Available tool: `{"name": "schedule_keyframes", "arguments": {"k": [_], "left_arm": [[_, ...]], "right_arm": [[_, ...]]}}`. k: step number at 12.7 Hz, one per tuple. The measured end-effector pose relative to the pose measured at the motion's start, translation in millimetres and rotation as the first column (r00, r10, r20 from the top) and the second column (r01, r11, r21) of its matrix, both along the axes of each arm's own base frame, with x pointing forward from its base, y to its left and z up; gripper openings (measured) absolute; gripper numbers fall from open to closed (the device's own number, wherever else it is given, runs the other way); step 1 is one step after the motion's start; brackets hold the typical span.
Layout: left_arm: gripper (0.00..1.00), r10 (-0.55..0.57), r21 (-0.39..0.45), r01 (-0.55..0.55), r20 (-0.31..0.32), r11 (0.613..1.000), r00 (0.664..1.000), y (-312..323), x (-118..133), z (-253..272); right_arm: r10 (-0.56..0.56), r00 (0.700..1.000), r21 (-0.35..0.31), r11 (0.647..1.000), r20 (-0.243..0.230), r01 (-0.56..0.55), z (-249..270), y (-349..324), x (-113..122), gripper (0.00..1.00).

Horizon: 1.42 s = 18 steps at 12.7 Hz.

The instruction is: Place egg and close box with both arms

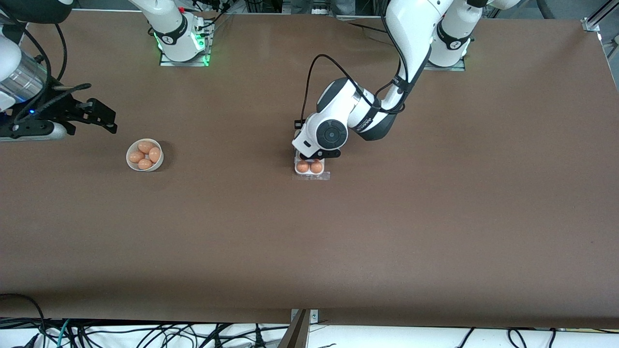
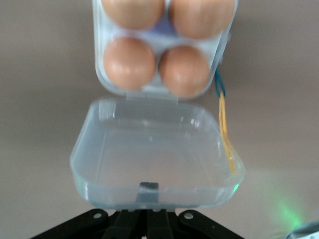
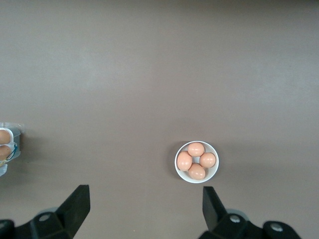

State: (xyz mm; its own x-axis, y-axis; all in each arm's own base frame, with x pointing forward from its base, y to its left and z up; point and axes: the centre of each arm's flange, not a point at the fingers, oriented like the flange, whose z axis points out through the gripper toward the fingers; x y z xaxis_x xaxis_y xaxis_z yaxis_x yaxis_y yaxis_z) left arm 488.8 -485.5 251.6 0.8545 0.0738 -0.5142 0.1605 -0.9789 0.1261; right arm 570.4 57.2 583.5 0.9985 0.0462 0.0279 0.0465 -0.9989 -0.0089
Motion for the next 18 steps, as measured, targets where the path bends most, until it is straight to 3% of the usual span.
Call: {"name": "schedule_keyframes", "arguments": {"k": [4, 6, 8, 10, 13, 15, 18], "left_arm": [[0.07, 0.079, -0.012, -0.078, 0.085, 0.997, 0.993, 28.1, 46.3, 19.8], [0.24, 0.128, -0.004, -0.128, 0.103, 0.992, 0.986, 57.5, 73.0, 28.2], [0.46, 0.141, 0.062, -0.15, 0.124, 0.987, 0.982, 105.7, 101.7, 39.5], [0.68, 0.063, 0.191, -0.111, 0.24, 0.975, 0.969, 156.5, 131.8, 62.7], [0.99, -0.094, 0.396, -0.065, 0.368, 0.916, 0.925, 203.6, 158.0, 94.4], [1.0, -0.113, 0.44, -0.076, 0.387, 0.895, 0.915, 222.2, 167.0, 97.9], [1.0, -0.088, 0.423, -0.106, 0.414, 0.9, 0.906, 265.3, 190.4, 116.8]], "right_arm": [[0.001, 1.0, 0.002, 1.0, 0.019, -0.001, 0.7, 0.7, 2.1, 1.0], [0.002, 1.0, 0.002, 1.0, 0.022, -0.002, 0.9, 1.3, 2.3, 1.0], [0.002, 1.0, 0.003, 1.0, 0.025, -0.002, 1.2, 1.6, 2.6, 1.0], [0.002, 1.0, 0.003, 1.0, 0.025, -0.002, 1.0, 1.6, 2.8, 1.0], [0.002, 1.0, 0.003, 1.0, 0.026, -0.002, 0.7, 1.5, 3.1, 1.0], [0.002, 1.0, 0.003, 1.0, 0.026, -0.002, 0.7, 1.3, 3.1, 1.0], [0.001, 1.0, 0.003, 1.0, 0.026, -0.001, 0.6, 1.2, 3.2, 1.0]]}}
